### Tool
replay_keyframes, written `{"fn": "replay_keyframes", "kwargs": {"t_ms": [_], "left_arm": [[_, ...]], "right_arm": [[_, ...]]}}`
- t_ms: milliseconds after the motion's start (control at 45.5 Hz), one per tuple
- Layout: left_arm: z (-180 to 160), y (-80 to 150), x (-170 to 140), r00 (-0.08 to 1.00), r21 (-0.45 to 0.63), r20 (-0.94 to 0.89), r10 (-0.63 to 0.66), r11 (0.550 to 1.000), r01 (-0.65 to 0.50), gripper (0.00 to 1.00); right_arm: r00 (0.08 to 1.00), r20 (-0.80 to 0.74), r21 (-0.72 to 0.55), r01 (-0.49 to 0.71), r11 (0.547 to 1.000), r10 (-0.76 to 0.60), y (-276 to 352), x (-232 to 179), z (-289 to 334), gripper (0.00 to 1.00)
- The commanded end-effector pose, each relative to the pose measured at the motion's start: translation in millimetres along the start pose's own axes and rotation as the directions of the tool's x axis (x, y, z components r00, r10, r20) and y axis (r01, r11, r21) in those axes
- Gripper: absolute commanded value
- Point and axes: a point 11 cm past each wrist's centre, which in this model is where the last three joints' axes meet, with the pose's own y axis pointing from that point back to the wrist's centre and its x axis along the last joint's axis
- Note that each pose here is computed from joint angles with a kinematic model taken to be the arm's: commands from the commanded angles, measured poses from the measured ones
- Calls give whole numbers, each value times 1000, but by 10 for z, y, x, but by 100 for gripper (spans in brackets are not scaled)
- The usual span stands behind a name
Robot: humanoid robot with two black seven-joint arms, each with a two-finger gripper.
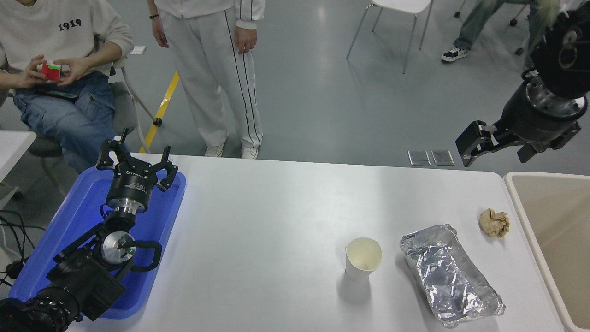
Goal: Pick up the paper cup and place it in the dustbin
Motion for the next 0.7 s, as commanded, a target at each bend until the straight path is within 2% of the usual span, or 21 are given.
{"fn": "replay_keyframes", "kwargs": {"t_ms": [0, 462, 681], "left_arm": [[-5, 0, -4, 1000, 1, -2, -2, 1000, 2, 100], [-3, -5, -10, 1000, 0, -2, -3, 1000, 3, 100], [5, -6, -6, 1000, -1, 0, -3, 1000, 3, 100]], "right_arm": [[998, -56, -11, 6, 1000, -7, 89, -29, -190, 100], [997, -79, 17, 14, 1000, -13, 47, -30, -313, 100], [990, -136, 133, 49, 990, -31, -102, -64, -708, 100]]}}
